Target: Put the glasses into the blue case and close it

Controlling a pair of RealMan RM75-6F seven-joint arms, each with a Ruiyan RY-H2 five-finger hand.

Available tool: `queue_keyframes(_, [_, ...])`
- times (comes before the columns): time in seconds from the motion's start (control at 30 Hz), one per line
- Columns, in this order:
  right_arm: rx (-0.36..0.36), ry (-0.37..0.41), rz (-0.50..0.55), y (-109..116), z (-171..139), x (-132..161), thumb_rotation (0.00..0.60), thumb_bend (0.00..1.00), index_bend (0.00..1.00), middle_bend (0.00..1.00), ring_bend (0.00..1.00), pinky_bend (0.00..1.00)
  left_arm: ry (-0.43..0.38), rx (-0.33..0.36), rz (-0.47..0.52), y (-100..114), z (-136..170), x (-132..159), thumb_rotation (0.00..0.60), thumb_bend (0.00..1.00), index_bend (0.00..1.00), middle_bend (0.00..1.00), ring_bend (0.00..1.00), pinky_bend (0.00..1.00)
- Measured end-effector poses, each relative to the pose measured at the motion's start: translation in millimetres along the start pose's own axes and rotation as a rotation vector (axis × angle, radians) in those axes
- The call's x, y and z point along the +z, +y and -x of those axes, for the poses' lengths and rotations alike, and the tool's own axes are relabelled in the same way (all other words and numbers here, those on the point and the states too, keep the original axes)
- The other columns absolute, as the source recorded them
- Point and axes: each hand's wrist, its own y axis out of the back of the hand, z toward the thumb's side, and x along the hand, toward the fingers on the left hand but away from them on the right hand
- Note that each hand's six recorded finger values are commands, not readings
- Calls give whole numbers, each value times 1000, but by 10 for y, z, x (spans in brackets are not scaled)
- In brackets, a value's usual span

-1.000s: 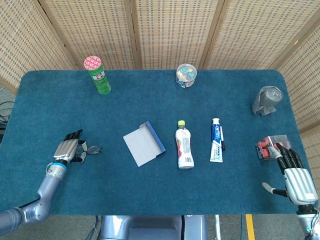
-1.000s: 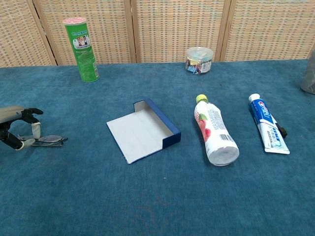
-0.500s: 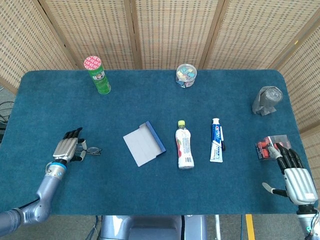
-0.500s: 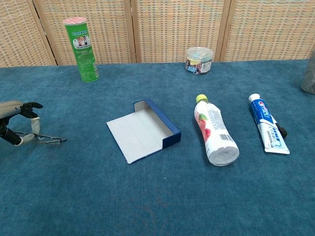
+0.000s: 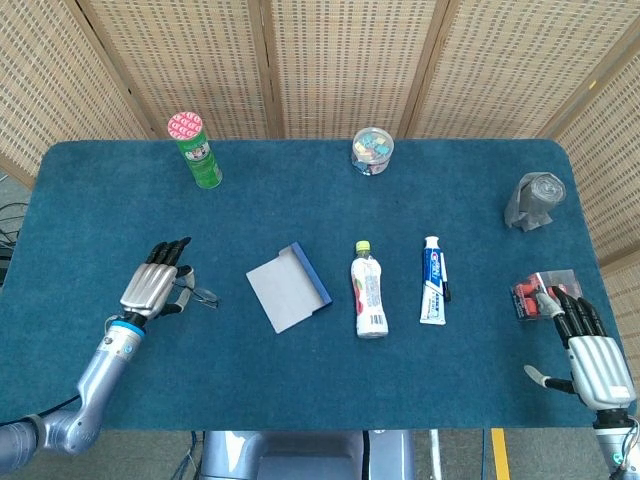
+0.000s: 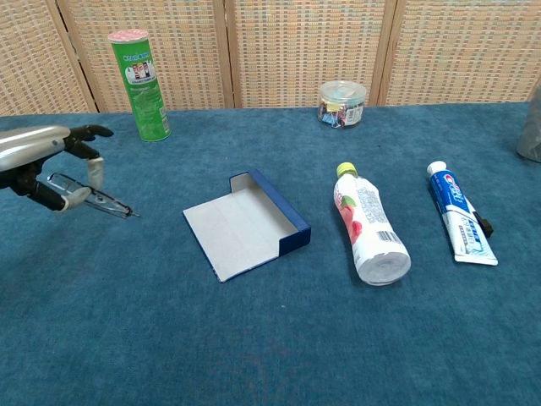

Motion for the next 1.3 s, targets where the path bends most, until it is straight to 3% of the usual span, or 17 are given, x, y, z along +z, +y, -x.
queue_keyframes(0.2, [5, 0, 5, -2, 4, -5, 600, 0, 0, 0, 0, 0, -179, 81, -43, 110, -151, 613, 600, 498, 585, 0, 0, 0])
queue_keyframes(0.37, [8, -1, 6, -5, 6, -8, 600, 0, 0, 0, 0, 0, -251, 113, -91, 74, -335, 889, 600, 496, 600, 0, 0, 0])
queue_keyframes(0.83, [24, -5, 16, -14, 23, -19, 600, 0, 0, 0, 0, 0, -327, 73, -171, -322, -749, 1241, 600, 495, 617, 0, 0, 0])
queue_keyframes(1.3, [33, -6, 22, -15, 23, -28, 600, 0, 0, 0, 0, 0, -374, 59, -201, -551, -884, 1505, 600, 498, 619, 0, 0, 0])
